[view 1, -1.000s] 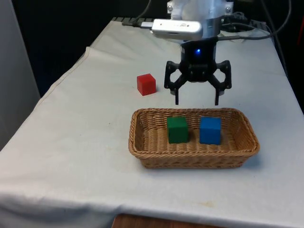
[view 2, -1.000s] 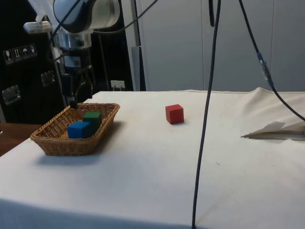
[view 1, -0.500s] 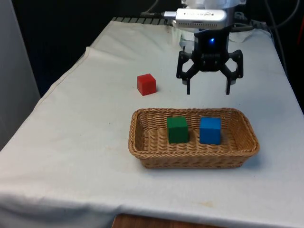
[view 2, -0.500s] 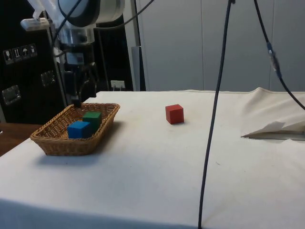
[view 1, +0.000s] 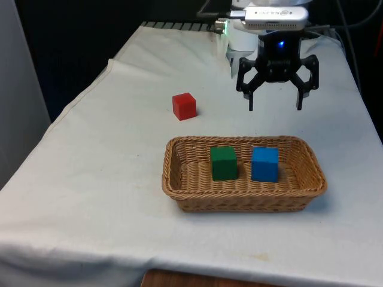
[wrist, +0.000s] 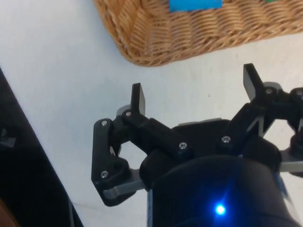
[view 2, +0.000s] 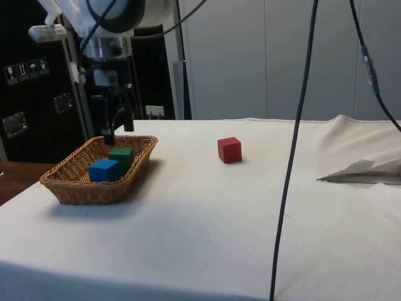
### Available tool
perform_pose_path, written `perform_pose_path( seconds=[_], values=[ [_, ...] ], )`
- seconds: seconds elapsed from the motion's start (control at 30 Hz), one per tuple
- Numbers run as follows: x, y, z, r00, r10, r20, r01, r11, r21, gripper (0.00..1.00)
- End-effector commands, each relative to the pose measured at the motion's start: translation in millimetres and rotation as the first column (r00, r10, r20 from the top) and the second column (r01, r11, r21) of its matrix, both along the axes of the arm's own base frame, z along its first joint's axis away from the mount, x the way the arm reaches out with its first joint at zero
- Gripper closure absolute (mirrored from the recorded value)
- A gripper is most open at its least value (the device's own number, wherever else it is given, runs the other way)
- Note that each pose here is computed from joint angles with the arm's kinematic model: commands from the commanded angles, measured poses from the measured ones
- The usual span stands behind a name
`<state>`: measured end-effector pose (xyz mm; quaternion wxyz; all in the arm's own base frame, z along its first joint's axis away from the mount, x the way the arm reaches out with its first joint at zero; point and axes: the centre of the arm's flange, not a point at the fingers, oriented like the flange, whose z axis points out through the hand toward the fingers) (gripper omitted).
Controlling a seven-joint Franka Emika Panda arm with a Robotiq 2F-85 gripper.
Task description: Pick up exactly two blocks and place them into the basket.
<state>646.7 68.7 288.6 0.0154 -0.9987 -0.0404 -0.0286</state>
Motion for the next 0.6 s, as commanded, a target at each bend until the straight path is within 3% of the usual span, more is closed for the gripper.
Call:
perform_pose_path(
  seconds=[0.0, 0.07, 0.27, 0.3, 0.37, 0.57],
  values=[
    [-2.6, 0.8, -0.8, 1.0, 0.0, -0.001, 0.0, 1.0, 0.001, 0.0],
    [-12.3, 3.4, 0.6, 1.0, -0.002, 0.006, 0.002, 1.0, -0.002, 0.0],
    [-30.6, 3.7, -0.3, 1.0, 0.002, -0.005, -0.002, 1.0, 0.008, 0.0],
    [-26.1, 2.9, -1.3, 0.9999, 0.003, -0.014, -0.002, 0.9999, 0.015, 0.0],
    [-35.9, 3.9, -0.3, 1.0, 0.003, -0.008, -0.003, 0.9999, 0.011, 0.0],
    [-56.5, 3.7, -1.6, 0.9997, 0.007, -0.021, -0.007, 0.9998, 0.021, 0.0]
  ],
)
